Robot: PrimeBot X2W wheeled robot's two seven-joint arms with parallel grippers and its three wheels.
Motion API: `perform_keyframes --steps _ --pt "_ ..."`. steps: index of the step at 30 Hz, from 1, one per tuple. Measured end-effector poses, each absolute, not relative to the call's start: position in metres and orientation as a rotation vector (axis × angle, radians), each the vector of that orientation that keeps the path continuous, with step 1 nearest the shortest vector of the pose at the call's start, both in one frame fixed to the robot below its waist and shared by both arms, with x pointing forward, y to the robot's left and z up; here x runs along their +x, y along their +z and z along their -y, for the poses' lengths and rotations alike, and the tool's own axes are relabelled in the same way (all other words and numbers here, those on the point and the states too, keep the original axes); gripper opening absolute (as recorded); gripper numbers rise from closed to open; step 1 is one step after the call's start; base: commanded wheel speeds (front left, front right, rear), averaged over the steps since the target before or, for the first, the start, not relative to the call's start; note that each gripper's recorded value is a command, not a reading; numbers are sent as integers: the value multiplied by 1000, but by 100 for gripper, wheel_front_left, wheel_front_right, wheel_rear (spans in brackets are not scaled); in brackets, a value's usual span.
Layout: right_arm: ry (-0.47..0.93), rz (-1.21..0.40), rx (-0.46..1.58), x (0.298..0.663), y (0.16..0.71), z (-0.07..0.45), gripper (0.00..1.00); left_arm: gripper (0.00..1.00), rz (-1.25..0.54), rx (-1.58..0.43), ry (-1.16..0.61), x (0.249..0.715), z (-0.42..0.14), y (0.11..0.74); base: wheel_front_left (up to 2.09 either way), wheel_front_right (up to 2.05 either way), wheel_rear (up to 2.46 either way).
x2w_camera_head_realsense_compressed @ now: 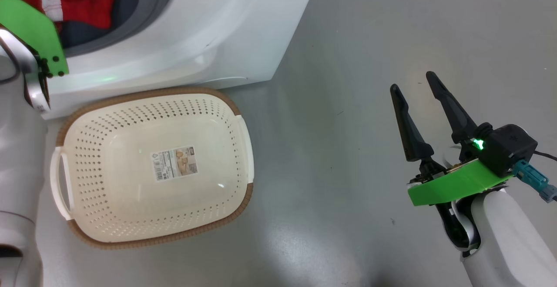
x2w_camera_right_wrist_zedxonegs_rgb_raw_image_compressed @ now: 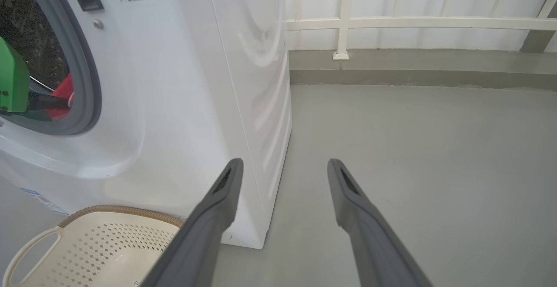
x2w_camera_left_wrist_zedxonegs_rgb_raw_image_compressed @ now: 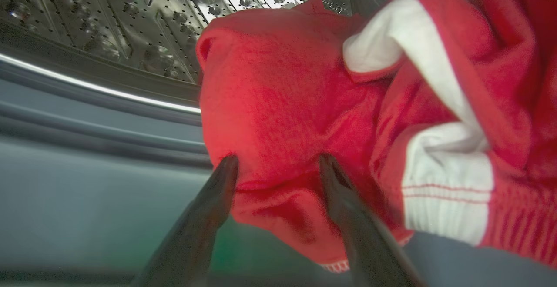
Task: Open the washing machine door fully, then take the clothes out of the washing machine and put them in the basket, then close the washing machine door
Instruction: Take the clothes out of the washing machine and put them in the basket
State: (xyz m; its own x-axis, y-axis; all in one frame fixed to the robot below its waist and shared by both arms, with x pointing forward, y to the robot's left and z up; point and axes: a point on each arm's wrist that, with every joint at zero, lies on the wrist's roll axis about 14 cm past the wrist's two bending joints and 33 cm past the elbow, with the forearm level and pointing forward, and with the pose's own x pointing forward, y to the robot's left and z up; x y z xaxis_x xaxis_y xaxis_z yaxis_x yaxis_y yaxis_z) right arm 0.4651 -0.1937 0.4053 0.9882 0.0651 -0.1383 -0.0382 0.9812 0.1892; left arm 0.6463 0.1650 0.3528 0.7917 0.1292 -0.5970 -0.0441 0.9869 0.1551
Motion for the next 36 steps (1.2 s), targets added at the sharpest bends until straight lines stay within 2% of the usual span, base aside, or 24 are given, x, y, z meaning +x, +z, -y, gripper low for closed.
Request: perform_keyframes --steps 2,4,10,24,36 --pt "51 -147 186 465 405 194 100 100 -654 135 92 647 -164 351 0 0 0" --pt "50 -149 185 465 404 195 100 0 -644 128 90 648 -164 351 0 0 0" --pt "56 -158 184 465 401 193 100 0 -606 94 92 649 -164 355 0 0 0" --pt "80 -134 189 467 411 186 100 0 -296 38 70 655 -160 407 0 0 0" --pt "91 -92 192 467 429 183 100 0 -127 -1 61 646 -167 449 0 0 0"
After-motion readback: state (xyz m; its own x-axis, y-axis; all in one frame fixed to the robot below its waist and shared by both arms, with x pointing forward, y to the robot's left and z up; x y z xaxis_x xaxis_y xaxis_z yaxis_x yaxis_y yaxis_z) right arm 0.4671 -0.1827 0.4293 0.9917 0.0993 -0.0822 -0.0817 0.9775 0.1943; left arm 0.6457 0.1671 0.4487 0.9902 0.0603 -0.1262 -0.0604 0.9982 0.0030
